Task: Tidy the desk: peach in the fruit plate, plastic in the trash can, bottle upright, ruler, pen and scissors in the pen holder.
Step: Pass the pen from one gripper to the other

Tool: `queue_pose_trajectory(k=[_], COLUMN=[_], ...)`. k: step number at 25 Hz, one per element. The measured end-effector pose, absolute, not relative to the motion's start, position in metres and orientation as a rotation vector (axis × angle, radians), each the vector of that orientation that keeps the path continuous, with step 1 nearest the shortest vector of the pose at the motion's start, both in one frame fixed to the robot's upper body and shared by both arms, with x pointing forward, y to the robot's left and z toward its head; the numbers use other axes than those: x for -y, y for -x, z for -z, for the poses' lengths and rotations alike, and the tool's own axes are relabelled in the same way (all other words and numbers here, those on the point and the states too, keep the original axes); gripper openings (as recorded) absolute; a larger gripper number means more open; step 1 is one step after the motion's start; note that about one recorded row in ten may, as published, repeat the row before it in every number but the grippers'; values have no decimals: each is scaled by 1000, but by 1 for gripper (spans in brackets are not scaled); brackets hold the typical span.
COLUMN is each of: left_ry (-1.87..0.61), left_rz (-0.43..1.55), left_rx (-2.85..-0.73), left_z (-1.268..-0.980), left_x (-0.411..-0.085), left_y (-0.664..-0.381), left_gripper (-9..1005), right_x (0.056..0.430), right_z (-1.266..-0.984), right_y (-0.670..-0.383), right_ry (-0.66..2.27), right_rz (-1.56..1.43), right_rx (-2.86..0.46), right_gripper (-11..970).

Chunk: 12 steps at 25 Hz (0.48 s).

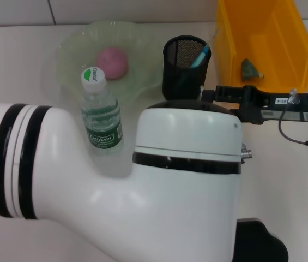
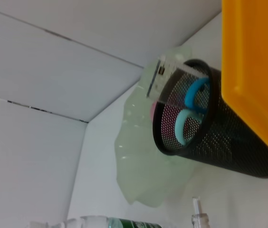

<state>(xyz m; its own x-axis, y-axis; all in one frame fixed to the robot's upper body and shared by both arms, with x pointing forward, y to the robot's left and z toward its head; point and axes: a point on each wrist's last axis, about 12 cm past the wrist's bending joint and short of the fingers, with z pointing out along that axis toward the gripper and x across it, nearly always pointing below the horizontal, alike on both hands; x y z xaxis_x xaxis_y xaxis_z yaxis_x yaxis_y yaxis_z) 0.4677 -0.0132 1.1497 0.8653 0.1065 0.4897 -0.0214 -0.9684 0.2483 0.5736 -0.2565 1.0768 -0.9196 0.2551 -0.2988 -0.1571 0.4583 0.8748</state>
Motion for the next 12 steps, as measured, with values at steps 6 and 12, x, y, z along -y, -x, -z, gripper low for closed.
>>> queue_pose_trajectory(k=[6,12], left_ry=[-2787,-2791], left_rz=[-756,-756], left_rx=[-61,-59], left_z=[-1149,-1147], left_x=[12,12], left_y=[-466,-466], left_gripper=[131,131], right_x=[249,250], right_z=[-1073,-1072], right_y=[-573,-571], right_ry=[-73,-72], right_rz=[-1443,-1450], right_rx=[-2341,-2336], right_gripper=[721,574])
